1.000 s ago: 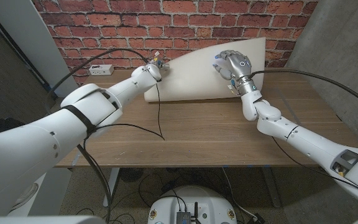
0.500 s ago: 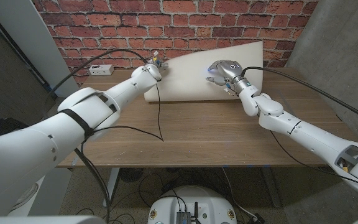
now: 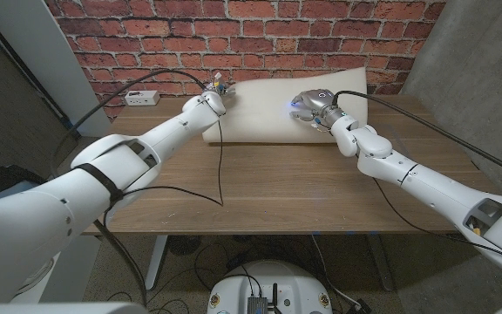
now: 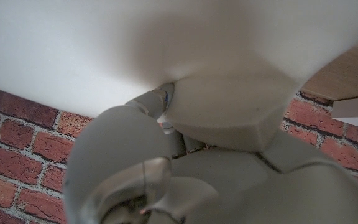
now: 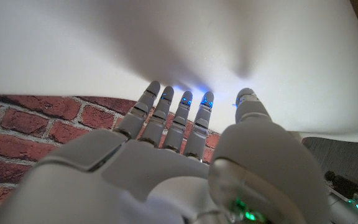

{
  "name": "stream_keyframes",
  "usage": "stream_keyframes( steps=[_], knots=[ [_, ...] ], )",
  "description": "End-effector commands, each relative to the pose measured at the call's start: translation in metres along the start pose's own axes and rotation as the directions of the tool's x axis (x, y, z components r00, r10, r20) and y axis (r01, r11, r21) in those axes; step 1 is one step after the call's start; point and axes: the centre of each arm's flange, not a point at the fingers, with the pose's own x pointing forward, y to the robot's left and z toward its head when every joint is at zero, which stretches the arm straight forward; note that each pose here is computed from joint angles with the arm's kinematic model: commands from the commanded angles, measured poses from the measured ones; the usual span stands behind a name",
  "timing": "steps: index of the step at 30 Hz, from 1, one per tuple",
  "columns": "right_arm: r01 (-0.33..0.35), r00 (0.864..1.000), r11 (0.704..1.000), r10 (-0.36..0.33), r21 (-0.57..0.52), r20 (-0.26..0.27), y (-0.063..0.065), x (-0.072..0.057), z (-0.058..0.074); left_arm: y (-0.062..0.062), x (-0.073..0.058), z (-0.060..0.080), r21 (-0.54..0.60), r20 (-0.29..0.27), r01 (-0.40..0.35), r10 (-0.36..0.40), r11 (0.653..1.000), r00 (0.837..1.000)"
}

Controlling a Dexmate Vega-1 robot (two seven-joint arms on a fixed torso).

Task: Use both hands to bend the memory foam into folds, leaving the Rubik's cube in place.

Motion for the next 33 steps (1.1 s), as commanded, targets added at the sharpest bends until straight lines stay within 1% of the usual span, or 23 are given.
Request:
stream_keyframes(
  steps=[1,3,5,12,19,24,29,30,31,32,33],
  knots=[
    [-0.123,0.991,0.992,0.123,-0.012,-0.053,0.011,0.012,0.002,0.006,-0.014,0.003,0.032,0.057,-0.076,0.075,0.997,0.996],
    [-0.135,0.989,0.991,0.134,-0.010,-0.056,0.012,0.013,0.002,0.007,-0.017,0.003,0.035,0.075,-0.092,0.089,0.995,0.993],
    [-0.148,0.987,0.989,0.147,-0.010,-0.062,0.014,0.015,0.003,0.009,-0.020,0.003,0.040,0.078,-0.119,0.116,0.992,0.990],
    [-0.181,0.981,0.983,0.178,-0.021,-0.081,0.020,0.022,0.005,0.013,-0.028,0.004,0.038,0.115,-0.213,0.207,0.976,0.972],
    [-0.198,0.976,0.980,0.195,-0.026,-0.102,0.024,0.028,0.007,0.016,-0.032,0.004,-0.001,0.143,-0.252,0.249,0.968,0.958],
    [-0.222,0.969,0.975,0.217,-0.028,-0.118,0.029,0.034,0.007,0.018,-0.036,0.006,-0.006,0.171,-0.290,0.286,0.957,0.943],
    [-0.240,0.963,0.970,0.235,-0.027,-0.134,0.034,0.041,0.006,0.019,-0.041,0.008,0.011,0.207,-0.342,0.332,0.940,0.920],
    [-0.240,0.962,0.970,0.234,-0.029,-0.140,0.035,0.043,0.007,0.020,-0.043,0.009,0.022,0.229,-0.370,0.355,0.929,0.906],
    [-0.239,0.962,0.970,0.233,-0.029,-0.145,0.035,0.044,0.006,0.020,-0.045,0.009,0.025,0.240,-0.387,0.370,0.922,0.897],
    [-0.239,0.962,0.971,0.233,-0.029,-0.145,0.035,0.044,0.006,0.020,-0.045,0.009,0.025,0.240,-0.388,0.372,0.921,0.897],
    [-0.243,0.960,0.970,0.236,-0.027,-0.152,0.036,0.046,0.006,0.019,-0.047,0.010,0.033,0.259,-0.420,0.399,0.907,0.880]
  ],
)
